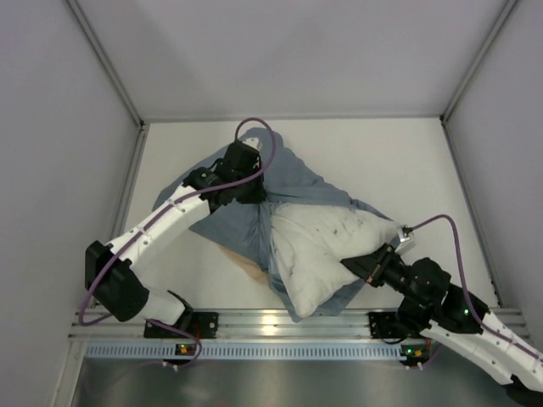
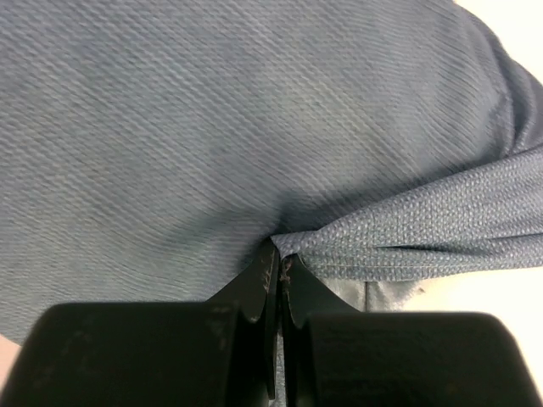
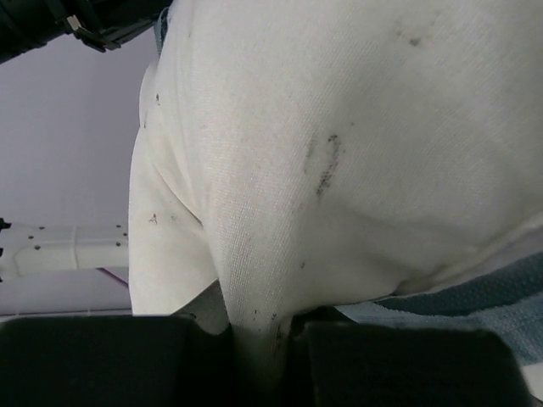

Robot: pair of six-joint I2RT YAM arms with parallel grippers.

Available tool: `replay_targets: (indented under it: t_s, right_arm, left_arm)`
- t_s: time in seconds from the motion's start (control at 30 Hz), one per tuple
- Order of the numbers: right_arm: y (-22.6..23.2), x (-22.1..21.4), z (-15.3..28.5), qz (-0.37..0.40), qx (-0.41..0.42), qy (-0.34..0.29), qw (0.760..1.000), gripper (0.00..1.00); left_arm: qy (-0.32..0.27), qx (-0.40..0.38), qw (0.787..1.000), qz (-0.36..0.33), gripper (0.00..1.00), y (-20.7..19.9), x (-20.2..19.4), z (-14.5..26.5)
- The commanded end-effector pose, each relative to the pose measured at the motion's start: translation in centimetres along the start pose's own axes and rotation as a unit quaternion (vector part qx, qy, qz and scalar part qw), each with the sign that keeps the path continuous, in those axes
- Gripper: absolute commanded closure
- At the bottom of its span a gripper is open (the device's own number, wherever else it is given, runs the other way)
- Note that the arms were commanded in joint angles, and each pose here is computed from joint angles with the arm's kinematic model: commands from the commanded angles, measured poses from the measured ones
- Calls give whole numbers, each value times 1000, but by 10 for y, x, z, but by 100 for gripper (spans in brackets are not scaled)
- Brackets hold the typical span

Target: Remove the pillowcase from the pillow

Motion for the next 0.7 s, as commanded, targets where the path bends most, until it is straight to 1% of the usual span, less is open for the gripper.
replay_targets:
  t_s: [0.0,0.07,0.1,0.13,0.17,0.2,0.23,0.27,0.3,0.33,0.37,0.4,0.43,0.47,0.53,0.57,0.6,0.63,0.67]
  right_arm:
    - [29,28,34,16,38,-32,999,100]
    - [33,36,44,23,38,-43,998,100]
    - [40,44,56,21,46,-54,997,100]
    - [42,50,63,24,48,-67,996,100]
    - [45,56,69,23,52,-77,995,100]
    - [54,66,84,20,68,-95,993,100]
    - [53,71,91,24,63,-105,992,100]
    - [55,75,97,26,66,-111,991,100]
    - [62,83,110,25,77,-124,989,100]
    - [60,86,115,33,69,-128,989,100]
    - [60,88,119,36,67,-131,988,100]
    - [59,90,121,37,64,-136,988,100]
    - [58,88,117,37,60,-130,989,100]
    - [54,83,111,40,52,-119,991,100]
    - [49,78,103,45,41,-110,992,100]
    - [47,76,100,46,36,-108,992,100]
    - [42,71,93,52,26,-100,993,100]
    - [39,68,89,57,21,-93,994,100]
    - [38,64,84,61,18,-83,994,100]
  left_arm:
    - [-67,89,994,4,100,48,32,0]
    - [-47,109,992,35,100,73,25,-10]
    - [-52,115,990,67,100,90,32,-13]
    - [-37,99,991,81,100,93,26,-17]
    - [-24,101,990,99,100,104,14,-23]
    - [-23,102,988,117,100,114,12,-24]
    - [-26,89,988,127,100,115,10,-27]
    - [-16,98,986,136,100,126,-6,-32]
    - [-27,95,984,150,100,129,-6,-29]
    - [-36,91,983,156,100,131,-7,-30]
    - [-23,86,983,161,100,134,-20,-32]
    - [-24,65,984,166,100,128,-22,-28]
    - [-24,43,984,168,100,122,-23,-28]
    - [-9,14,985,171,100,115,-31,-25]
    - [-7,-3,985,172,100,111,-35,-20]
    - [-2,-50,986,157,100,99,-38,-11]
    - [-3,-82,986,147,68,90,-38,-5]
    - [-4,-118,984,136,40,80,-38,3]
    - [-33,-175,978,105,18,61,-28,23]
Point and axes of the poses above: each gripper's point midway between its finger pads, its own z axis back along the fingers, its own y axis along the line the jaws close on, x = y × z, the point moved 3 cm from there along z, back along the fingers, and after that the axes turned 8 degrees about z, right-handed, at the moved point
